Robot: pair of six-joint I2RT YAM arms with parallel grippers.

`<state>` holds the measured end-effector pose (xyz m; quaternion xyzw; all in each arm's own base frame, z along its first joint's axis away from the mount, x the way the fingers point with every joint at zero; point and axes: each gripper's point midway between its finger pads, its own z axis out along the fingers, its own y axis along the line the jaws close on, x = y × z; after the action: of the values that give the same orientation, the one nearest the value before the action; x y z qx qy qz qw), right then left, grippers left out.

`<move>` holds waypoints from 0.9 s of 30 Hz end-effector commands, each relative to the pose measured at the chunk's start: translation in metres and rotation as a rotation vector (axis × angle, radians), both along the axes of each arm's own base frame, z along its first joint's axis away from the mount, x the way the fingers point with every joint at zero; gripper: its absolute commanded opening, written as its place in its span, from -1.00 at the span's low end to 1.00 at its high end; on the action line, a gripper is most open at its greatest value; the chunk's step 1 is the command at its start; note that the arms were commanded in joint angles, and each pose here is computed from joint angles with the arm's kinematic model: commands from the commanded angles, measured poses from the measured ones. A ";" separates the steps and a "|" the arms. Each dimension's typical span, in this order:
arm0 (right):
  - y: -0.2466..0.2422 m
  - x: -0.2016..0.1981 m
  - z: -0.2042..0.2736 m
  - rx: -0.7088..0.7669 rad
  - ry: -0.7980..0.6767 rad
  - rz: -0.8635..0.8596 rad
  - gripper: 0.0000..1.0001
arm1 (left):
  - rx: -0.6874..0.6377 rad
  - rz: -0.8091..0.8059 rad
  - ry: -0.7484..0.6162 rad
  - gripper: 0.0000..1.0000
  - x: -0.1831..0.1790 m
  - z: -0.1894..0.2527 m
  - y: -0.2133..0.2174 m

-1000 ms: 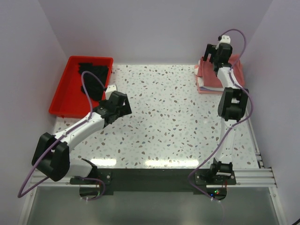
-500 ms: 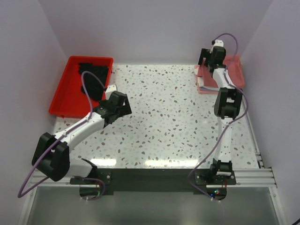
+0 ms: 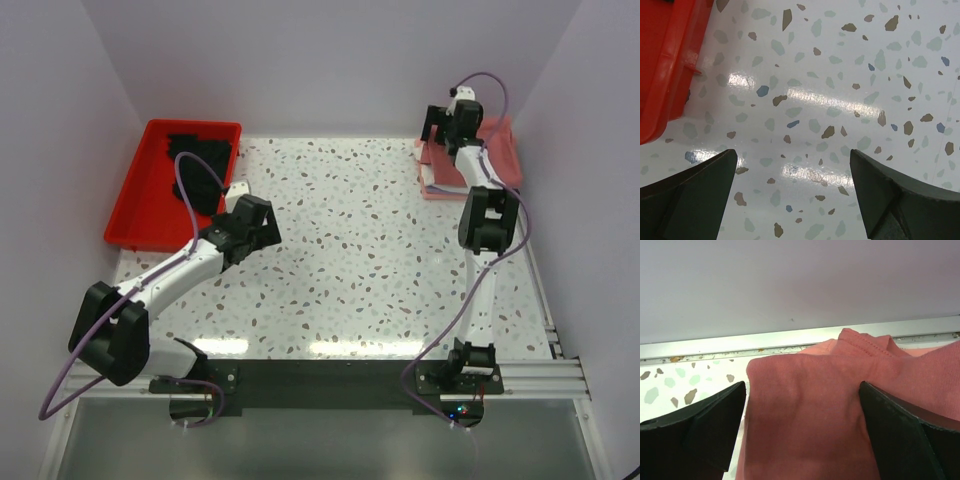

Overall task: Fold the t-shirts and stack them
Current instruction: Neatly place the folded tshirt to the corner

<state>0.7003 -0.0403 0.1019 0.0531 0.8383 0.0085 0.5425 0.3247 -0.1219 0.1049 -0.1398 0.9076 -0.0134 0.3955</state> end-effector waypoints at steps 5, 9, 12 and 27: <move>-0.002 -0.018 0.148 -0.016 -0.265 -0.110 0.97 | -0.058 -0.003 -0.073 1.00 0.014 0.022 -0.009; -0.017 -0.029 0.142 -0.060 -0.263 -0.190 0.98 | -0.070 -0.013 -0.078 1.00 0.012 0.023 -0.010; -0.028 -0.031 0.133 -0.073 -0.237 -0.229 0.98 | -0.074 -0.015 -0.082 1.00 0.011 0.023 -0.010; -0.083 -0.028 0.095 -0.049 -0.214 -0.382 0.97 | -0.086 -0.029 -0.081 1.00 0.013 0.019 -0.015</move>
<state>0.6626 -0.1070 0.1746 0.1657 0.7850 -0.1066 0.5874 0.3286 -0.1332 0.1139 -0.1365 0.9030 -0.0471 0.4046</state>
